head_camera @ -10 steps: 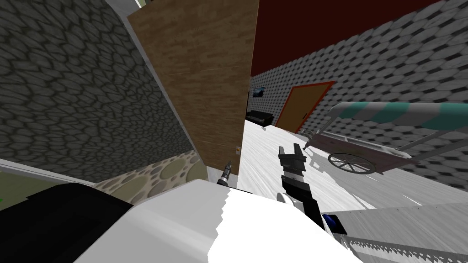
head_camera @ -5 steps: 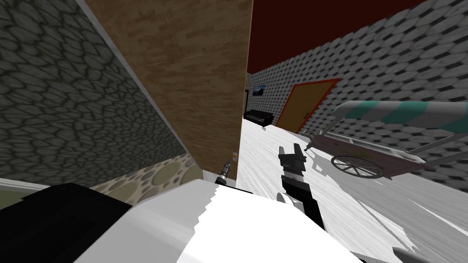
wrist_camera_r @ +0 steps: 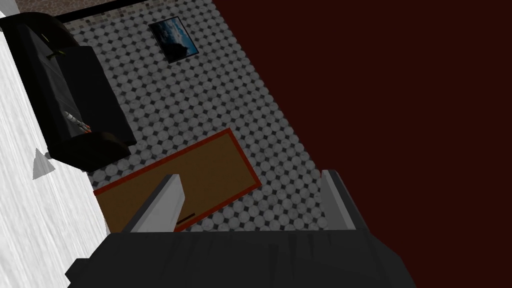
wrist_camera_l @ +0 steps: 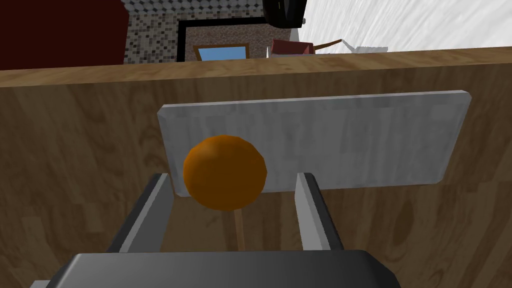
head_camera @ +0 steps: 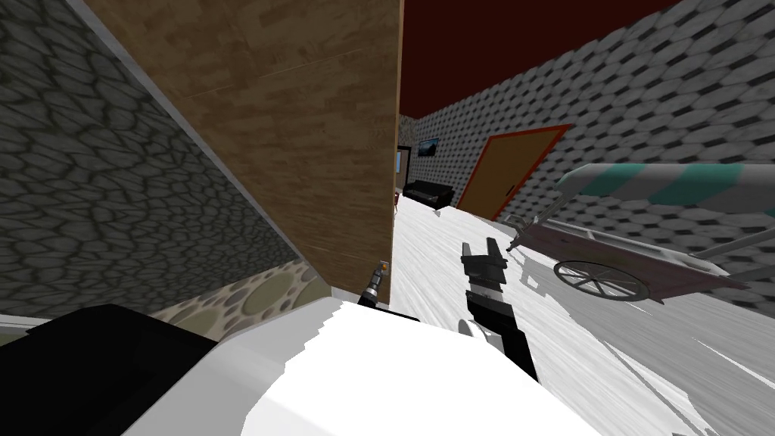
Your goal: Push the door open
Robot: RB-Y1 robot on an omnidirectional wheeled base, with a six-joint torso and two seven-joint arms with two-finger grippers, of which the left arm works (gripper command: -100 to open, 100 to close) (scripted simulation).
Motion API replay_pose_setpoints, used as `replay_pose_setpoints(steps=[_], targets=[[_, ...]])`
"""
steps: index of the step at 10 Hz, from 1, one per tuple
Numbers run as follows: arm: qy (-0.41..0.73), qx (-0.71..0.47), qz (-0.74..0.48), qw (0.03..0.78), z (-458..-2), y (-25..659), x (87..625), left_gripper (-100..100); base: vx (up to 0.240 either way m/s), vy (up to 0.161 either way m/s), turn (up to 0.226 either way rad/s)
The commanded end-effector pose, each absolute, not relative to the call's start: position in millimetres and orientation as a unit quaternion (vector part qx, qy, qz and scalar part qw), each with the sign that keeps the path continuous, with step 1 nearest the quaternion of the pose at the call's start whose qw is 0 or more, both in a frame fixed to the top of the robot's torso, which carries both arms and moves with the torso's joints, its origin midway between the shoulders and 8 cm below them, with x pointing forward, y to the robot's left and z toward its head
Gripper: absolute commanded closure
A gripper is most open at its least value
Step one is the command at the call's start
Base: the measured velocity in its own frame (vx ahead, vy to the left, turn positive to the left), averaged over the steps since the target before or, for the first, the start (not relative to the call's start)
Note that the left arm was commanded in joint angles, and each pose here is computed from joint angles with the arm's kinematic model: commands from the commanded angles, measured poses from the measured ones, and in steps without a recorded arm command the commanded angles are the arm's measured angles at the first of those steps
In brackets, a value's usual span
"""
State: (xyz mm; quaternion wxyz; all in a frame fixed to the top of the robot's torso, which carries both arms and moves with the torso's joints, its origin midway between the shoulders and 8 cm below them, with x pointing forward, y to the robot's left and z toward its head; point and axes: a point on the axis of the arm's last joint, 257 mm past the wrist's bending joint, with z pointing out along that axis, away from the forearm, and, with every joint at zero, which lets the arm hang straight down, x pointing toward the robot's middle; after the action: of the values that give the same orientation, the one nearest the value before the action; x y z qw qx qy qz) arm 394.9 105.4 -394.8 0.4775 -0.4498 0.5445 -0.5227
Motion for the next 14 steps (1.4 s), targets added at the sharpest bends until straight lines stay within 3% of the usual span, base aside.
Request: replay_pose_setpoints(steps=[1, 5, 11, 12, 14], targets=[[0.546, -0.45, -0.521, 0.477, -396.0, 106.1, 394.5, 100, -0.039, 0.008, -0.01], [0.546, -0.45, -0.521, 0.477, -396.0, 106.1, 394.5, 100, -0.014, 0.003, -0.002], [0.53, -0.471, -0.492, 0.506, -398.0, 160.7, 405.1, 100, 0.155, -0.093, 0.083], [0.541, -0.46, -0.499, 0.496, -399.8, 145.5, 402.6, -100, 0.076, -0.046, 0.231], [0.551, -0.45, -0.506, 0.487, -401.5, 132.6, 402.2, -100, -0.075, 0.036, 0.221]])
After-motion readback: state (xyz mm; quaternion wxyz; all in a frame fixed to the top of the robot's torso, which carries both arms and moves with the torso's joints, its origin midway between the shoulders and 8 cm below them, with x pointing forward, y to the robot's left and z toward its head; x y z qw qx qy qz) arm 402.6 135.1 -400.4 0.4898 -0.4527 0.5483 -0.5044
